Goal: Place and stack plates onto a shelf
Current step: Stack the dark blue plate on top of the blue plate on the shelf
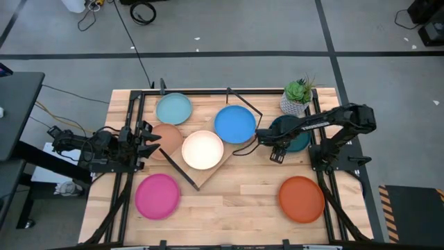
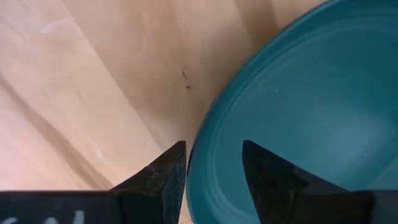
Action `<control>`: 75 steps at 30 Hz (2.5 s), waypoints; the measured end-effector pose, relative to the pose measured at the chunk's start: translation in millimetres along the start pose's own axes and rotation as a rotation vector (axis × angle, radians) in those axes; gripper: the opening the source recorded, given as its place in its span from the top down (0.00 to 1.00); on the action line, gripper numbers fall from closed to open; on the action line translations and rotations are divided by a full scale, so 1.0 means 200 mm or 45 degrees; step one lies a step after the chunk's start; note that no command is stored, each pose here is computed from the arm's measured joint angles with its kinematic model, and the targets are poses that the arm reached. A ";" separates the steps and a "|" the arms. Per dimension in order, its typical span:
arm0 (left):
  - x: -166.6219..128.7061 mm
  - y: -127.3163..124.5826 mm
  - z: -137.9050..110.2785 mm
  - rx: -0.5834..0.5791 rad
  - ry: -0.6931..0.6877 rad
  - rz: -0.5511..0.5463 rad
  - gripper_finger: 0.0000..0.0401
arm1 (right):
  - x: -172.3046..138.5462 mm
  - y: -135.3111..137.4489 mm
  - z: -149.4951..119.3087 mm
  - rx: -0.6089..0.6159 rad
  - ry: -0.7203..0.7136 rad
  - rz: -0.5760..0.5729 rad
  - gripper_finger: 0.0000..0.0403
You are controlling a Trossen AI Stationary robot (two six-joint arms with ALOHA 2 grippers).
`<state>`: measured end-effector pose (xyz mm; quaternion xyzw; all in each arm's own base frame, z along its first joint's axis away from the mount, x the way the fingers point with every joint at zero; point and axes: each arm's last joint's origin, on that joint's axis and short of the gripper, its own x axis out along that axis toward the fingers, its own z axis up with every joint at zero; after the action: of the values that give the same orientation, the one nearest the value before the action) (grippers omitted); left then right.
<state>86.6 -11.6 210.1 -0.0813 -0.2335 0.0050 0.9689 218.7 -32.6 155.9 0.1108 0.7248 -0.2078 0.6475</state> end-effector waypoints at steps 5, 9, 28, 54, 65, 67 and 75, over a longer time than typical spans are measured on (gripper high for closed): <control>0.00 0.00 0.00 0.000 0.000 0.000 0.64 | 0.05 0.02 0.02 -0.028 0.049 0.015 0.65; 0.00 0.00 0.00 0.001 0.000 0.000 0.64 | 0.06 0.02 0.02 0.008 0.080 0.035 0.77; 0.00 0.00 0.00 0.002 -0.001 0.000 0.64 | -0.33 0.31 -0.05 -0.347 0.058 0.237 0.97; 0.00 0.00 0.00 0.001 -0.003 0.000 0.64 | -0.59 0.64 0.16 -1.065 -0.471 -0.093 0.96; 0.00 0.00 0.00 0.001 -0.002 0.000 0.64 | -0.69 0.45 0.37 -1.008 -0.547 -0.154 0.96; 0.00 0.00 0.00 0.001 -0.003 0.000 0.64 | -0.70 0.42 0.40 -0.993 -0.582 -0.156 0.96; 0.00 0.00 0.00 0.001 -0.001 0.000 0.64 | -0.55 0.30 0.48 -0.919 -0.553 -0.123 0.96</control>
<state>86.6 -11.6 210.2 -0.0810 -0.2339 0.0053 0.9689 345.0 -9.6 247.1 -0.2034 0.6022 0.0108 0.7719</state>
